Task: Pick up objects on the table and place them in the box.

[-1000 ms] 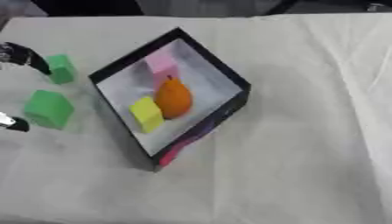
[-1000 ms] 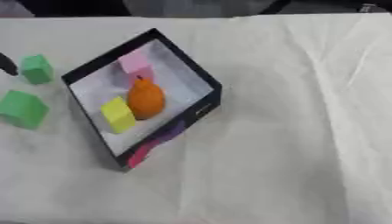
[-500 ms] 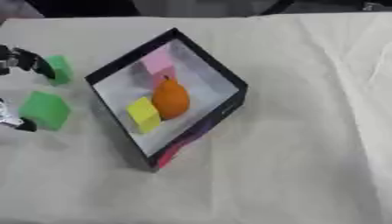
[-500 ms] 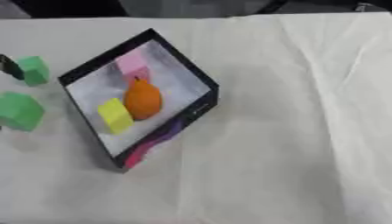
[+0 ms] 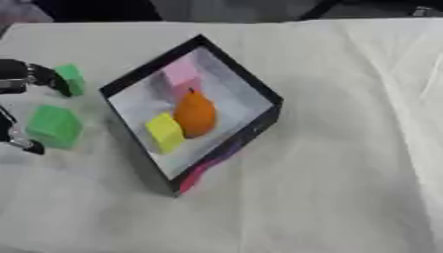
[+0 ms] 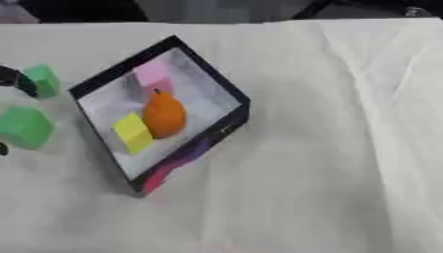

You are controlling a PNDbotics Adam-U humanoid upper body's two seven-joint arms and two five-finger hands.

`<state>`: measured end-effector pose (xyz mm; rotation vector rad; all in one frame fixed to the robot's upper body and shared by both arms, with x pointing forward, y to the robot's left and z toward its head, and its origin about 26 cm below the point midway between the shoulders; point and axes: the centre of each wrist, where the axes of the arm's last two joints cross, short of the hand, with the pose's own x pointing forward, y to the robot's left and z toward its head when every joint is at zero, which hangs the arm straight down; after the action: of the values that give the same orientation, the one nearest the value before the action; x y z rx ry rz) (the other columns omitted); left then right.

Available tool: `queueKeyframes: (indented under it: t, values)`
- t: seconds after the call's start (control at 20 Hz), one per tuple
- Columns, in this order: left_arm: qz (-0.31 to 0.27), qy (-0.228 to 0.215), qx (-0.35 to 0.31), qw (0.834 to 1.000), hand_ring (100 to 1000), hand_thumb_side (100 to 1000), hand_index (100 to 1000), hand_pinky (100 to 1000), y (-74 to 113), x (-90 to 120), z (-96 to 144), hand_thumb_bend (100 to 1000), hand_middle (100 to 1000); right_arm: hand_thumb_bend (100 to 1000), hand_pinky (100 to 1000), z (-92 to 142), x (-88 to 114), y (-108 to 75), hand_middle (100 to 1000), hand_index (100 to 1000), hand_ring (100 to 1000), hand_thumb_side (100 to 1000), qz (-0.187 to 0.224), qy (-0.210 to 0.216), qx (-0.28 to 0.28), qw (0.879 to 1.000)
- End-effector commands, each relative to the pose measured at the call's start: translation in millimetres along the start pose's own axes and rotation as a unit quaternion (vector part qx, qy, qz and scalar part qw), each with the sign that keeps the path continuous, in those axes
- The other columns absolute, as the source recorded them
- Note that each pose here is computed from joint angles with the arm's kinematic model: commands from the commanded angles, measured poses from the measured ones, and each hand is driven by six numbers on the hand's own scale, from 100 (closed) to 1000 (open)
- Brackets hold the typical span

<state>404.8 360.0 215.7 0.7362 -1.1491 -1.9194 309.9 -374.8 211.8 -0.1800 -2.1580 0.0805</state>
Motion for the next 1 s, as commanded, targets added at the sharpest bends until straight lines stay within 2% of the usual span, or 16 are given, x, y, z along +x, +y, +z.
queueKeyframes:
  t: [0.05, 0.45, 0.6, 0.65, 0.7, 0.75, 0.85, 1.0]
  values:
    - [-0.014, 0.027, 0.015, 0.999, 866, 249, 862, 862, 6.8, -12, 10, 761, 855, 100, 878, -4, 6, -3.2, 683, 828, 686, 590, 0.003, -0.01, 0.005, 1.0]
    - [-0.006, 0.045, 0.003, 0.999, 879, 238, 862, 865, -12.6, -25, 4, 773, 860, 100, 881, -1, 1, -2.5, 682, 828, 684, 593, -0.004, -0.002, 0.006, 1.0]
    - [-0.009, 0.048, 0.0, 0.999, 872, 193, 854, 859, -17.0, -26, 1, 746, 848, 100, 881, -1, 0, -2.4, 681, 828, 683, 595, -0.006, 0.001, 0.005, 1.0]
    - [-0.009, 0.05, 0.0, 0.999, 867, 162, 846, 856, -19.0, -27, 0, 709, 835, 100, 881, -1, -1, -2.2, 681, 828, 683, 595, -0.007, 0.002, 0.005, 1.0]
    - [-0.007, 0.053, 0.001, 0.999, 852, 110, 828, 839, -21.3, -28, -1, 635, 804, 100, 882, 0, -1, -2.2, 681, 828, 682, 594, -0.007, 0.003, 0.006, 1.0]
    - [-0.005, 0.054, 0.002, 0.999, 843, 100, 822, 830, -23.3, -29, -2, 606, 789, 100, 882, 0, -1, -2.5, 681, 828, 682, 594, -0.006, 0.004, 0.006, 1.0]
    - [0.001, 0.053, 0.007, 0.999, 800, 100, 776, 796, -25.1, -29, -3, 488, 728, 100, 882, 1, -2, -3.4, 681, 828, 681, 594, -0.005, 0.005, 0.005, 1.0]
    - [0.004, 0.051, 0.037, 0.998, 684, 100, 641, 697, -17.5, -25, -1, 233, 580, 100, 883, 2, -3, -4.7, 681, 828, 680, 593, -0.003, 0.009, 0.004, 1.0]
